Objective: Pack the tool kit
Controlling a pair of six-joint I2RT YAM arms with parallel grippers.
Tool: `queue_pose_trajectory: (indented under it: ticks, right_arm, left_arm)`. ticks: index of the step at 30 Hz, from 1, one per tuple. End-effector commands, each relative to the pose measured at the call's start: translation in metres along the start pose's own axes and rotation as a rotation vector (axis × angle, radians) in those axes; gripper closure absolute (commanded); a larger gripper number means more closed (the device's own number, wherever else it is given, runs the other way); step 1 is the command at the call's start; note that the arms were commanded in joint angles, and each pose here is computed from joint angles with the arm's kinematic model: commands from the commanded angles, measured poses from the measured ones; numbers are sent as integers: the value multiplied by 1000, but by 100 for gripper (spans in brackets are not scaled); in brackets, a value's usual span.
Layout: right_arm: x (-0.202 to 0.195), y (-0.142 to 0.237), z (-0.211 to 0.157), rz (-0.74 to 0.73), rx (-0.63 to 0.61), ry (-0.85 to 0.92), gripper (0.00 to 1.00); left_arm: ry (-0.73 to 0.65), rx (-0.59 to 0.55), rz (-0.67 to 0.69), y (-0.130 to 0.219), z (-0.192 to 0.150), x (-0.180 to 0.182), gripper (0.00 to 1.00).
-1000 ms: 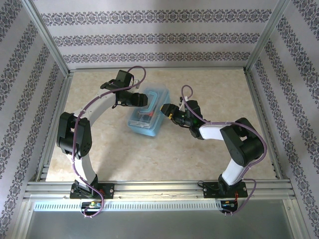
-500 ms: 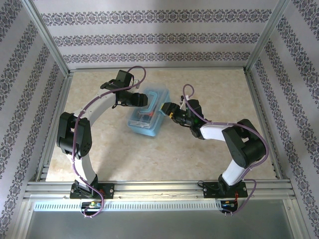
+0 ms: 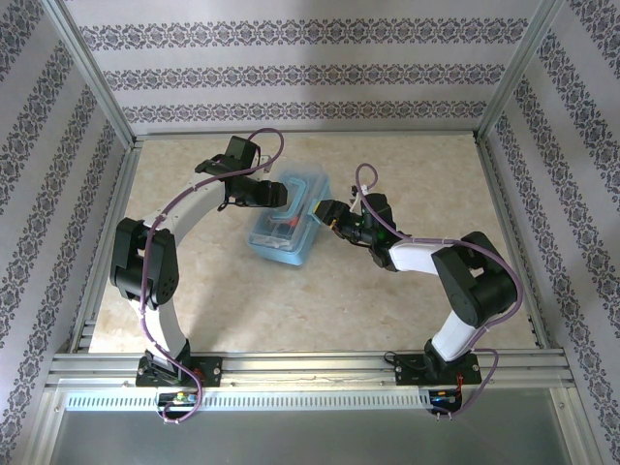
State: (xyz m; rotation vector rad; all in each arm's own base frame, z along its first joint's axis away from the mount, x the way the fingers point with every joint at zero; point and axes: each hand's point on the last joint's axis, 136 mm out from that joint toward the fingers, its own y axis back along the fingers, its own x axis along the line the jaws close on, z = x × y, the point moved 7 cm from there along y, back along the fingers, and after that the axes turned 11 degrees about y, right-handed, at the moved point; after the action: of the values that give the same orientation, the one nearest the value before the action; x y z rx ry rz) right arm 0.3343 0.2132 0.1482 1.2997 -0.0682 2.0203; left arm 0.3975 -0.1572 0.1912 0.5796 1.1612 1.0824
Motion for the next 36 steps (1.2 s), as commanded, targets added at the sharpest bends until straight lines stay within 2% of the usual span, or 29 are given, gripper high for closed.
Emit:
queue_pose_trajectory:
  ticks: [1,24,36]
  right_arm:
    - [-7,-5,1,-19,-10,13,46]
    - [-41,-15,-18,-91,40,-26,43]
    - [-40,-10,-10,-78,33,-30,40]
  left_arm:
    - [80,261,127,-51,-52,34,59]
    - [82,264,125,-52,-52,34,59]
    - [83,266,126,-53,-53,34,59]
